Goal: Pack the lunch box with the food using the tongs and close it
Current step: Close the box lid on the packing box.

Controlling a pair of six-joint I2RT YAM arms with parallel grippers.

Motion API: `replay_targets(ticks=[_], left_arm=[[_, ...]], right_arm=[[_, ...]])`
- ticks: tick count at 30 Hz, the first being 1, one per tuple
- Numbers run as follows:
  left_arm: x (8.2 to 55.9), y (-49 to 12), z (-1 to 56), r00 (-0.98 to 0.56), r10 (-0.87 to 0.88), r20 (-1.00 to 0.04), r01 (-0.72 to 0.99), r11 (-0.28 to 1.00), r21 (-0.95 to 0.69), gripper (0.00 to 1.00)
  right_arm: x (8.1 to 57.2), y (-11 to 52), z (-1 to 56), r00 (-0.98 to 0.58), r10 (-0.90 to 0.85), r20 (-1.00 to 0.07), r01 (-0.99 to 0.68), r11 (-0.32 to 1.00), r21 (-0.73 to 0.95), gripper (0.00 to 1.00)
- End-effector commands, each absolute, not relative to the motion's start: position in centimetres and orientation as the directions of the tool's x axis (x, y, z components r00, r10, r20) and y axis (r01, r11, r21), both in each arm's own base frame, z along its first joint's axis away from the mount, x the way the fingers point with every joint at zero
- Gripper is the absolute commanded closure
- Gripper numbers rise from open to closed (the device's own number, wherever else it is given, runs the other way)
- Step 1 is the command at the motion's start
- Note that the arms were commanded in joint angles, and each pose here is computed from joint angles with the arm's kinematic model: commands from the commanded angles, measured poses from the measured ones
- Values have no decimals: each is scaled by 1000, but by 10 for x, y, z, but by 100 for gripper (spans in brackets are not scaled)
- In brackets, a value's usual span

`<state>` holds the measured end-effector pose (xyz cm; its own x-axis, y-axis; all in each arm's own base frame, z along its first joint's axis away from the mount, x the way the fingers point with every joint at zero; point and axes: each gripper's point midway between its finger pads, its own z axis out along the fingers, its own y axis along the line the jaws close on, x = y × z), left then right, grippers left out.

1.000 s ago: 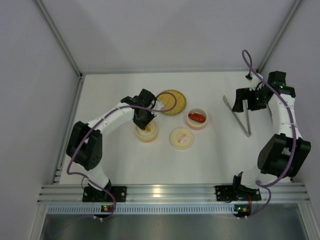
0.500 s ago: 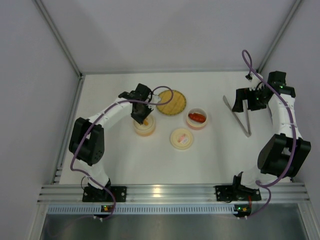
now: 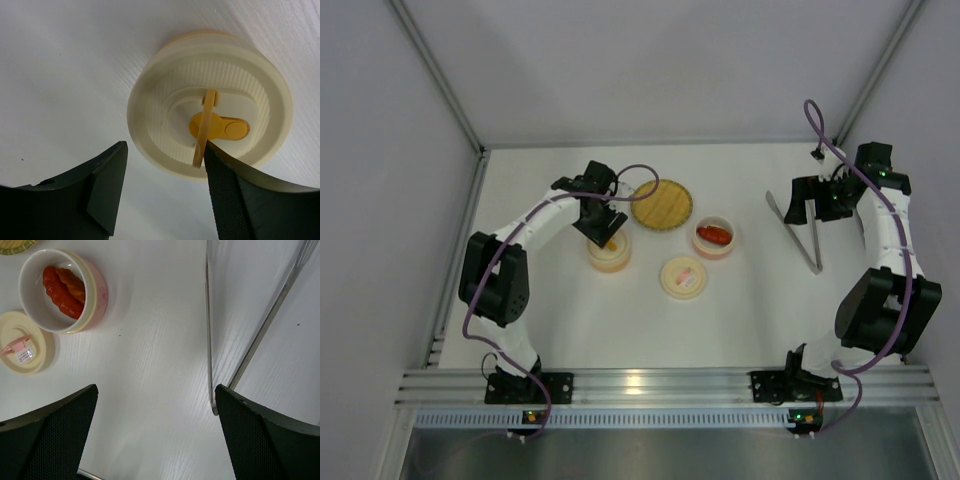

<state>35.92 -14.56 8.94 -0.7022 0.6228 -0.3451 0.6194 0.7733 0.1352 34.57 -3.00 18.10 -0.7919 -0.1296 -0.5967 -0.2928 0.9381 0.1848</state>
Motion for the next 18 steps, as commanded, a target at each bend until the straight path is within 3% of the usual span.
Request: replay_targets(ticks=[1,18], left_arm=[[346,-152,85,-736,603,-309,620,783,52,32],[378,-149,117,-763,524,-378,561,828,15,37]], right_arm=[[351,-26,197,-763,-149,-629,-328,928,177,1],[350,-25,194,-767,-149,-624,-329,926,184,1]])
